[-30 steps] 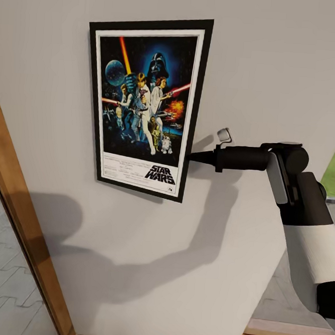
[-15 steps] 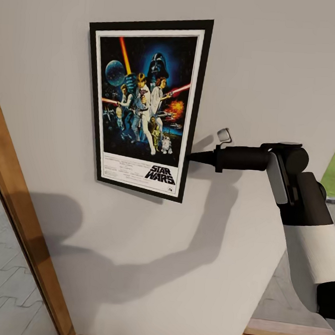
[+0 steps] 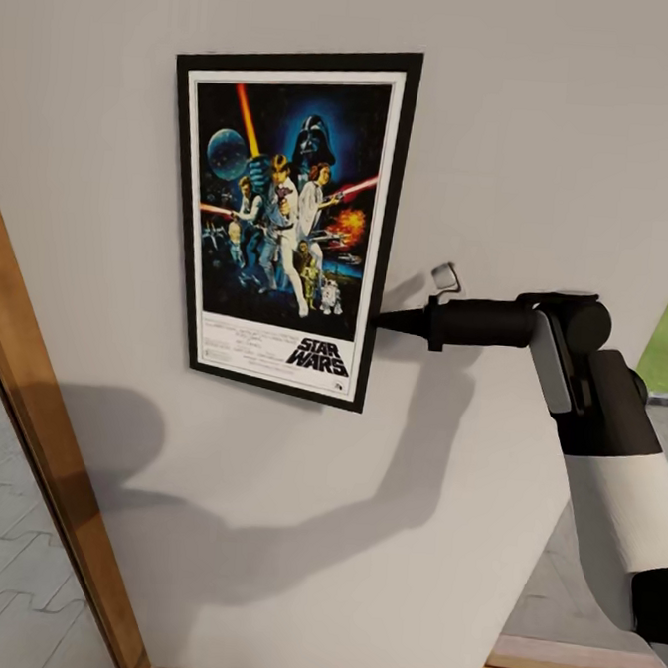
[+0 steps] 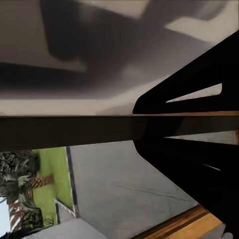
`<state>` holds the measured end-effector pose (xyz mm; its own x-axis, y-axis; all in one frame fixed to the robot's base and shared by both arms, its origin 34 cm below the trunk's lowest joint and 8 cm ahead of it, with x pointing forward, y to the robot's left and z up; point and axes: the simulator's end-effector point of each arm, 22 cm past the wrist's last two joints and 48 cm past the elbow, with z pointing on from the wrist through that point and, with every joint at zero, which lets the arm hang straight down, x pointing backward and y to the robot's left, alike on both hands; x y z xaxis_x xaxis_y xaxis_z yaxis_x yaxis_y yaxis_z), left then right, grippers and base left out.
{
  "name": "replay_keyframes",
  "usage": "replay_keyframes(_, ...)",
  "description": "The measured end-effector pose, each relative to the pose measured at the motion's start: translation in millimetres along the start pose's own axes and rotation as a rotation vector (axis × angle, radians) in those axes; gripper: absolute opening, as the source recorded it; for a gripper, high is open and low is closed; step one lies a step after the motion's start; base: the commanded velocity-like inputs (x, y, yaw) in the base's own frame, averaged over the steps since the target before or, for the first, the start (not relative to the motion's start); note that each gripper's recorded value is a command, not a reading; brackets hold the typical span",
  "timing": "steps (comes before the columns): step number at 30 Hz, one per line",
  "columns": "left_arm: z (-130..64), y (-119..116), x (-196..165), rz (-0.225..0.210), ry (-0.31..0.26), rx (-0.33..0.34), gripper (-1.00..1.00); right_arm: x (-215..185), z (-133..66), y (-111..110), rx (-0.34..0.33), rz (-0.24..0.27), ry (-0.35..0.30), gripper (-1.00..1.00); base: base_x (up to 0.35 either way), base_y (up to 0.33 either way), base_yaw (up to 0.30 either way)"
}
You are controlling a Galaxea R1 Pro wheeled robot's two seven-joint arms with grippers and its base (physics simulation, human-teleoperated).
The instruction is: Pick up the poster from the kitchen countertop and hang it on one of the wall nails in the kitchen.
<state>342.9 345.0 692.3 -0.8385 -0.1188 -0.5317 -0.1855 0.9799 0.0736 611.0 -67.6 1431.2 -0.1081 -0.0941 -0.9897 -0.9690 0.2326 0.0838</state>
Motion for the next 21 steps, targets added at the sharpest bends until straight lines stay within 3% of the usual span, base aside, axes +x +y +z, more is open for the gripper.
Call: replay_keyframes(21,0.0,0.0,0.0,0.0,0.0,0.0,1.0,4.0,0.2,3.7,-0.02,0.007,0.003,-1.0,0.0,0.0,0.0)
